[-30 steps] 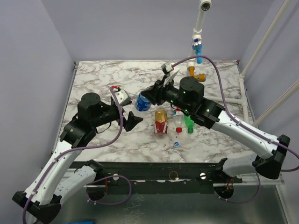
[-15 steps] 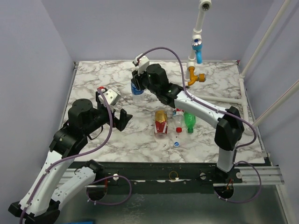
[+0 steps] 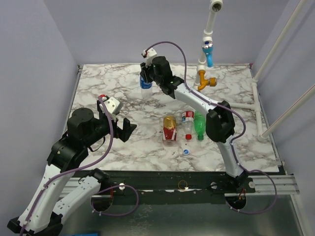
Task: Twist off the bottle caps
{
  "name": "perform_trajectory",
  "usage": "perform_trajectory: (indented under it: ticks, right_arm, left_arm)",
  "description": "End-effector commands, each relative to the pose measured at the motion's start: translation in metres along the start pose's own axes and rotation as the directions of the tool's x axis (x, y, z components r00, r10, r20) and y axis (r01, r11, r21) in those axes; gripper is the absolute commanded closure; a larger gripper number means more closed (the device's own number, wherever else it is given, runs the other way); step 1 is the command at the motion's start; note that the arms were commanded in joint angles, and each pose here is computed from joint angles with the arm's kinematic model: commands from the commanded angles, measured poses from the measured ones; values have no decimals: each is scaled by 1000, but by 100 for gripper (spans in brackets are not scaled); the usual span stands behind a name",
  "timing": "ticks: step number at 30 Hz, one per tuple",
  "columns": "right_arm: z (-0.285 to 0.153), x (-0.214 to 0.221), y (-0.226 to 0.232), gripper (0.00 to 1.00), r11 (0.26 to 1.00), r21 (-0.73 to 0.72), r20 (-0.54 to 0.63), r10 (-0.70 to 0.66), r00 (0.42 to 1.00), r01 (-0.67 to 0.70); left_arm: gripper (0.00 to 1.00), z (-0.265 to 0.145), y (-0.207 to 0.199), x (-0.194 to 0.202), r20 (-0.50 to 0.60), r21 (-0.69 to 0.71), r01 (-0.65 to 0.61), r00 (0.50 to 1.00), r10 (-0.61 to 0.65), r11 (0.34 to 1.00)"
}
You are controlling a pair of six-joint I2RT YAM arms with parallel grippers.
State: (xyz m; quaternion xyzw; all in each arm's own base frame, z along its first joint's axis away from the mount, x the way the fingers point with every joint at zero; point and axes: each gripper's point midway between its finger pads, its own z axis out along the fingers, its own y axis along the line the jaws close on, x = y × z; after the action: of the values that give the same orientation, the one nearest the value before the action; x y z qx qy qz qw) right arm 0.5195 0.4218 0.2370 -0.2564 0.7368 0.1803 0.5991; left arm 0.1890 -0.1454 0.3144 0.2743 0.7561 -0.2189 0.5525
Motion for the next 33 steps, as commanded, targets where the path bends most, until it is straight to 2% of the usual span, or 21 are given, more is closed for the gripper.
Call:
perform_trajectory:
  ticks: [1,5,8,10,14,17,26,30,33]
  right_arm:
    - [6,31,21,90,998,-67,-77,13,997,-18]
    - [6,37,24,89,997,-78,-91,12,996,-19]
    - [7,38,24,85,997,-79,-99,11,995,-19]
    - [6,38,24,77,996,-81,-101,11,995,-19]
    - [4,39,25,51,996,-83,-103,10,995,-19]
    - [2,36,24,37,997,-81,-97,11,995,-19]
    - [-4,18,25,20,996,-85,-75,13,997,-19]
    - [-10,6,26,0,997,-81,-63,12,998,-17]
    - [-21,-6,27,0,997,-71,-48,11,999,-15]
  left_arm:
    - [1,-4,-6,-5,2,32,3,1000,-3,999]
    - [1,-3,-9,-5,4,49,-1,1000,0,999]
    - [1,-2,-10,-6,7,60,-3,1000,3,998]
    - [1,-2,-11,-7,10,62,-5,1000,4,998]
    - [1,-2,-11,-9,14,63,-12,1000,11,998]
    - [1,-2,-12,-9,15,74,-15,1000,14,997]
    - [1,-2,-16,-10,20,99,-25,1000,23,995]
    - [1,-2,-16,-11,24,100,-29,999,27,995]
    - [1,-2,-16,-12,23,100,-28,999,26,995]
